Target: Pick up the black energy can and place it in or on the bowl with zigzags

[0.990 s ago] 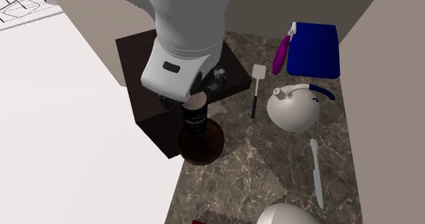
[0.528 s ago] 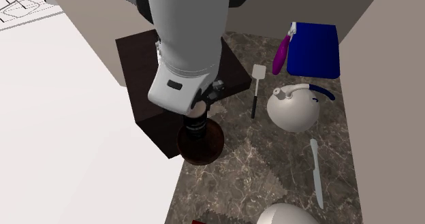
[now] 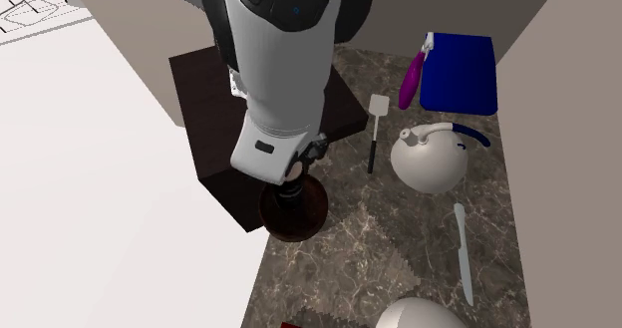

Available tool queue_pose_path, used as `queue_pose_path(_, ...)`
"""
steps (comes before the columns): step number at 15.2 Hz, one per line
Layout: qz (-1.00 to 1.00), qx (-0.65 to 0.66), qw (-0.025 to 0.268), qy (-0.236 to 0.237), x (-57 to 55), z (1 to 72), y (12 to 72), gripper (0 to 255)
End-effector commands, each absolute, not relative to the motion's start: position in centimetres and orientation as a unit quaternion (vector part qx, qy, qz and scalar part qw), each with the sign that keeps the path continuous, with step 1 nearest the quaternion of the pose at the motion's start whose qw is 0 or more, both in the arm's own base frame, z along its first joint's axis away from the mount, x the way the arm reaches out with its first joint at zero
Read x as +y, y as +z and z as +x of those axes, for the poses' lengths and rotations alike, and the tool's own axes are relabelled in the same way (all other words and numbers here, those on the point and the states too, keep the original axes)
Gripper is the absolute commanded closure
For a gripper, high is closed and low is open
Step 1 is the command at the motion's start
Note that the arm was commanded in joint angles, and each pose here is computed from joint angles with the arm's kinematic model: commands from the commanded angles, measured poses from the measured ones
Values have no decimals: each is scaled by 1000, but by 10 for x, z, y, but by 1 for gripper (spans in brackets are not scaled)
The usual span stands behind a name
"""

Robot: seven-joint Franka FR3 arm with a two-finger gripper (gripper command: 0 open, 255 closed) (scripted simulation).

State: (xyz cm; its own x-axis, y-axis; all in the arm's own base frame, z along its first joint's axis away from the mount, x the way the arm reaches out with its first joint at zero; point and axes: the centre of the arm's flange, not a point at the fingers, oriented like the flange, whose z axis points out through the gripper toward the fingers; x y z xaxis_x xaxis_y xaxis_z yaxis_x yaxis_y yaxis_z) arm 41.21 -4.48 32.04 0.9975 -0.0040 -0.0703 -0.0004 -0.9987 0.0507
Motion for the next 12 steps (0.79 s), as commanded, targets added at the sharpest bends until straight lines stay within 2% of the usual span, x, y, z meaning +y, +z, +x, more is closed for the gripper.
queue_pose_path(1, 999, -1, 25, -35, -45, 412, 310, 255)
queue_pose_path(4, 999, -1, 25, -35, -45, 412, 293, 255)
queue_pose_path(12, 999, -1, 25, -35, -45, 412, 293, 255)
